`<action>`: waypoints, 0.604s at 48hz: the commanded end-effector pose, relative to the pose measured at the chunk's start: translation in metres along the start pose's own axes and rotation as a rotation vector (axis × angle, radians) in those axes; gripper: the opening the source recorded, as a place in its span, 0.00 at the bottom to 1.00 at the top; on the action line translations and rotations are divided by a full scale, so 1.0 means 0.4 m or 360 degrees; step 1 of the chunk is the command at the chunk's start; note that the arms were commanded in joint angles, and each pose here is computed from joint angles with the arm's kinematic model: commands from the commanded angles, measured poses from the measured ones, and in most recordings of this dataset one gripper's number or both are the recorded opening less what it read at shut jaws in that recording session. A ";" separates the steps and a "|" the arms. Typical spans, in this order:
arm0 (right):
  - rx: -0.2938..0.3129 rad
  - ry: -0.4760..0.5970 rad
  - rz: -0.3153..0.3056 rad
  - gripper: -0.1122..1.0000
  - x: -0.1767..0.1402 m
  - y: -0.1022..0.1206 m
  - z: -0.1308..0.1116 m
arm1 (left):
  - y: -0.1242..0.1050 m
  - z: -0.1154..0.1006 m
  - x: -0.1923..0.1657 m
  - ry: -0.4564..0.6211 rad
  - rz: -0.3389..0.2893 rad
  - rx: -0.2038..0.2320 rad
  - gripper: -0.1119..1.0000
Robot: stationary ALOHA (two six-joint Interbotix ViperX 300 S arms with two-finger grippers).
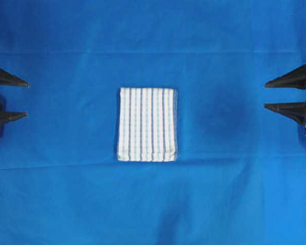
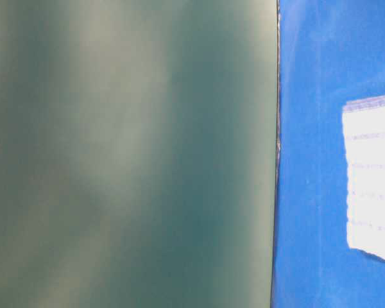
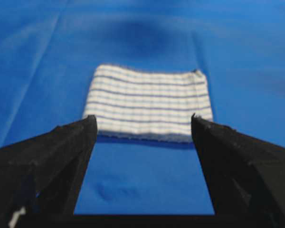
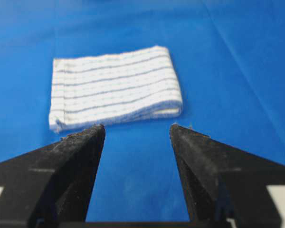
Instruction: Fold a vertical towel.
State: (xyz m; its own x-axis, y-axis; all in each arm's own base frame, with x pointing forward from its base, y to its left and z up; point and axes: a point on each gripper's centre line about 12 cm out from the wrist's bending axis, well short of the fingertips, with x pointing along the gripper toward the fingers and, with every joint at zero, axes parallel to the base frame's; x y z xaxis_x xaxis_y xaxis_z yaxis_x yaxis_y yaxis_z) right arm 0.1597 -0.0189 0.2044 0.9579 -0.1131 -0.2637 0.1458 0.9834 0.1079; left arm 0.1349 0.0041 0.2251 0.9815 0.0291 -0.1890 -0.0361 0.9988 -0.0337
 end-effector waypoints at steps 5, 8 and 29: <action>0.0013 -0.0020 -0.0003 0.65 0.007 0.000 0.011 | 0.001 0.011 0.003 -0.0010 0.0007 -0.0004 0.78; 0.0010 -0.0029 0.0000 0.65 0.005 0.001 0.014 | 0.001 0.011 0.002 -0.0012 0.0007 -0.0004 0.78; 0.0010 -0.0044 0.0000 0.65 0.003 0.001 0.019 | 0.001 0.011 0.002 -0.0008 0.0007 -0.0004 0.78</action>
State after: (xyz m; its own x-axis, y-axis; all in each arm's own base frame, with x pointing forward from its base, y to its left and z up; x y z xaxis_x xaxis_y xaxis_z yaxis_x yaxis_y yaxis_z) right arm 0.1604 -0.0191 0.2037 0.9590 -0.1144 -0.2593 0.1472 0.9829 0.1107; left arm 0.1349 0.0043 0.2251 0.9815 0.0306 -0.1890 -0.0377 0.9987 -0.0337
